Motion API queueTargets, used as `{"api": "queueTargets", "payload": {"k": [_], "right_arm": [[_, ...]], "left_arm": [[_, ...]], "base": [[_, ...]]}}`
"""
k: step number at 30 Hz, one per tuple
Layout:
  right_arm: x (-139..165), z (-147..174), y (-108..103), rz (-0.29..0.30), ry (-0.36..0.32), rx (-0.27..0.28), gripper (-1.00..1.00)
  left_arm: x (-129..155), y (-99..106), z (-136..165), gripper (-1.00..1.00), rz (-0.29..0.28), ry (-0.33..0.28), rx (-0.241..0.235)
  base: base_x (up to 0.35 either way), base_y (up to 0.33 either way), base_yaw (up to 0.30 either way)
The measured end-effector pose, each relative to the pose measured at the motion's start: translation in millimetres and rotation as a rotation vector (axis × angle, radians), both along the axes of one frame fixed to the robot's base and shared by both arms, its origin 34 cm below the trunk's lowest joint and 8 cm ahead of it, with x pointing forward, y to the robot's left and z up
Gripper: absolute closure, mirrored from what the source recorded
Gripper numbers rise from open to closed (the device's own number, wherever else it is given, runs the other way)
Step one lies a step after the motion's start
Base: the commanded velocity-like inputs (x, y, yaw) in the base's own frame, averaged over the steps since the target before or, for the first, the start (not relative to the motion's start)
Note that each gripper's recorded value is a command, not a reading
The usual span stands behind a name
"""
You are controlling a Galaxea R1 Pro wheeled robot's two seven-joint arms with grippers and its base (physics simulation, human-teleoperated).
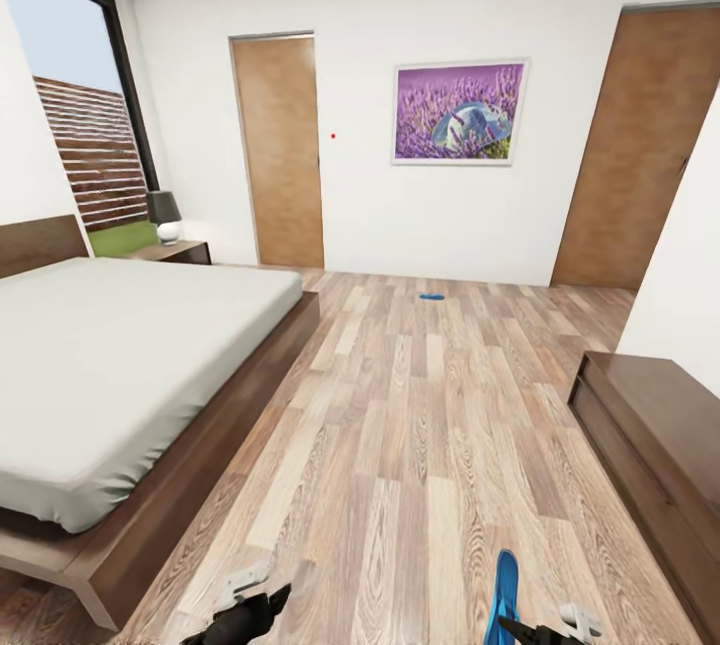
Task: In the bedroom, move the book from the bed onto either nightstand, and place the two sandals side by side next to the bed.
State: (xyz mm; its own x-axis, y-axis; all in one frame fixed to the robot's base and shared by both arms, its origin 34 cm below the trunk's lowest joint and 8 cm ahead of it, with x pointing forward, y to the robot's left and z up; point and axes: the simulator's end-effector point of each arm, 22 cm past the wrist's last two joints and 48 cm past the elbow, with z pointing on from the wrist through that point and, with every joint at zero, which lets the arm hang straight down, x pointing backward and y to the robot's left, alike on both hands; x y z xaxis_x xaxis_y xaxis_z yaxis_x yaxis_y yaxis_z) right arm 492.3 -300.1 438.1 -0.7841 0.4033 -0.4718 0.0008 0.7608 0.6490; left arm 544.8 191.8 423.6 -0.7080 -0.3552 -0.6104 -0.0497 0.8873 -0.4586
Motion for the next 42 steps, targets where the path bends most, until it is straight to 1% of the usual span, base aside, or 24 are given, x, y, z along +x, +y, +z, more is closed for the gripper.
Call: {"api": "queueTargets", "payload": {"k": [2, 3, 4, 5, 6, 7, 8, 9, 11, 12, 17, 21, 24, 35, 39, 42], "right_arm": [[-1, -3, 1, -0.002, 0.004, -0.008, 1.0], [-1, -6, -2, -0.01, 0.007, -0.026, 1.0], [-2, -11, -7, -0.025, 0.015, -0.055, 1.0], [-3, -18, -16, -0.047, 0.029, -0.095, 1.0], [-4, -29, -32, -0.089, 0.06, -0.167, 1.0], [-7, -37, -45, -0.12, 0.086, -0.223, 1.0], [-8, -41, -52, -0.135, 0.1, -0.252, 1.0], [-14, -51, -76, -0.191, 0.146, -0.347, 1.0], [-21, -61, -94, -0.238, 0.193, -0.433, 1.0], [-23, -64, -93, -0.245, 0.205, -0.448, 1.0], [-27, -72, -79, -0.253, 0.23, -0.454, 1.0], [-28, -74, -80, -0.257, 0.235, -0.447, 1.0], [-31, -75, -81, -0.258, 0.243, -0.445, 1.0], [-36, -81, -83, -0.256, 0.26, -0.46, 1.0], [-39, -85, -79, -0.249, 0.268, -0.46, 1.0], [-40, -86, -78, -0.246, 0.272, -0.46, 1.0]], "left_arm": [[-2, 12, -7, -1.0, 0.041, 0.001, 0.053], [-2, 14, -9, -1.0, 0.058, 0.0, 0.077], [-3, 14, -11, -1.0, 0.071, 0.003, 0.1], [-4, 15, -13, -1.0, 0.077, 0.007, 0.125], [-5, 17, -16, -1.0, 0.074, 0.012, 0.16], [-6, 18, -18, -1.0, 0.068, 0.014, 0.179], [-7, 18, -19, -1.0, 0.064, 0.015, 0.186], [-8, 18, -20, -1.0, 0.056, 0.017, 0.203], [-9, 18, -22, -1.0, 0.052, 0.021, 0.212], [-10, 18, -23, -1.0, 0.052, 0.022, 0.214], [-12, 18, -26, -1.0, 0.053, 0.03, 0.214], [-13, 18, -28, -1.0, 0.059, 0.037, 0.209], [-15, 13, -30, -1.0, 0.056, 0.04, 0.201], [-21, 7, -37, -1.0, 0.05, 0.06, 0.195], [-35, 2, -47, -1.0, 0.037, 0.094, 0.194], [-40, 1, -52, -1.0, 0.034, 0.108, 0.193]], "base": [[0.0, 0.0, 0.0], [0.0, 0.0, 0.0], [0.0, 0.0, 0.0], [0.0, 0.0, 0.0], [0.0, 0.0, 0.0], [0.0, 0.0, 0.0], [0.0, 0.0, 0.0], [0.0, 0.0, 0.0], [0.0, 0.0, 0.0], [0.0, 0.0, 0.0], [0.0, 0.0, 0.0], [0.0, 0.0, 0.0], [0.0, 0.0, 0.0], [0.0, 0.0, 0.0], [0.0, 0.0, 0.0], [0.0, 0.0, 0.0]]}}
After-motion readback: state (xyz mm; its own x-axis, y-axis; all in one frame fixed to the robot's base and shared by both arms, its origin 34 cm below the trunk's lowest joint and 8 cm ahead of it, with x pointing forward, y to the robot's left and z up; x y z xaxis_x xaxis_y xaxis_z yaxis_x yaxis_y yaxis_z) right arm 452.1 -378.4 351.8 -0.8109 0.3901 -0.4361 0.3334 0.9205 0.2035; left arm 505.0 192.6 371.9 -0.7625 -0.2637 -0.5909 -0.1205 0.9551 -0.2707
